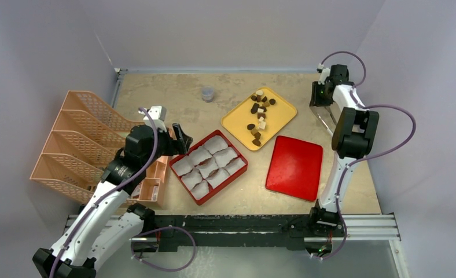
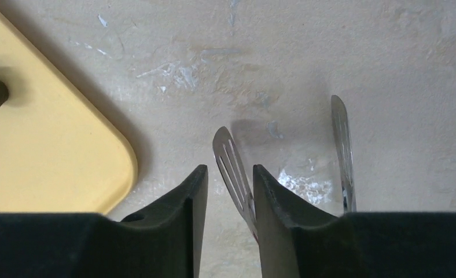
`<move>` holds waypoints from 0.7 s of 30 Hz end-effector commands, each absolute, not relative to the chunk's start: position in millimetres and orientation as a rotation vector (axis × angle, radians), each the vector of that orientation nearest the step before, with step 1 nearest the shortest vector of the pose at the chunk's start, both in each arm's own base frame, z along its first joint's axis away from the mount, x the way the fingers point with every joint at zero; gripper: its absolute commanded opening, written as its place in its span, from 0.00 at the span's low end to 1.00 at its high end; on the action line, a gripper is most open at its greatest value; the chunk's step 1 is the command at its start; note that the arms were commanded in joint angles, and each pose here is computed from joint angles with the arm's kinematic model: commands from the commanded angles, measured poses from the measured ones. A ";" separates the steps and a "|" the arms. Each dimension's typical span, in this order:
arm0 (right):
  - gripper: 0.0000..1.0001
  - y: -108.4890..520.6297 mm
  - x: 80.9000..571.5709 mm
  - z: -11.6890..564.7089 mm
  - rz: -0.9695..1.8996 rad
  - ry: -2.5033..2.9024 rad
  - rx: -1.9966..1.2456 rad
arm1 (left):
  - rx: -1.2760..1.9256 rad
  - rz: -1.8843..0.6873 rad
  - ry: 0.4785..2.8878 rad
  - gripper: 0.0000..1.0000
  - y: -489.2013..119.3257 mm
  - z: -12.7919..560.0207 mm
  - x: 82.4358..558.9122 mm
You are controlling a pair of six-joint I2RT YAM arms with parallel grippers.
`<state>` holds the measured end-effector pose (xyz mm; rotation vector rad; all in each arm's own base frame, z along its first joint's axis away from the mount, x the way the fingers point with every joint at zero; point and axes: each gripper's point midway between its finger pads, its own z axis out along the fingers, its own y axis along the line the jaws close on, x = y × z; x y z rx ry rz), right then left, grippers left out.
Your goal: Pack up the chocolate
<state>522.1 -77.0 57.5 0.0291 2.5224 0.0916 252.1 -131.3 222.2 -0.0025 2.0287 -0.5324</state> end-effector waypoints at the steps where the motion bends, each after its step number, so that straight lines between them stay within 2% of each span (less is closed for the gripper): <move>1: 0.46 -80.4 519.2 82.5 0.052 2.493 -0.095 | 0.010 -0.541 1.973 0.80 -129.8 234.3 251.6; 3: 0.58 -79.1 504.2 73.7 0.044 2.524 -0.217 | 0.005 -0.537 1.968 0.80 -128.6 235.5 251.7; 5: 0.59 -89.1 489.0 65.1 -0.021 2.584 -0.258 | 0.007 -0.537 1.971 0.80 -129.2 234.6 252.2; 13: 0.37 -105.9 465.6 45.2 -0.042 2.666 -0.217 | 0.014 -0.542 1.980 0.80 -131.1 232.3 252.9; 21: 0.09 -103.3 504.2 58.8 -0.015 2.555 -0.164 | 0.011 -0.542 1.986 0.80 -131.8 230.7 254.2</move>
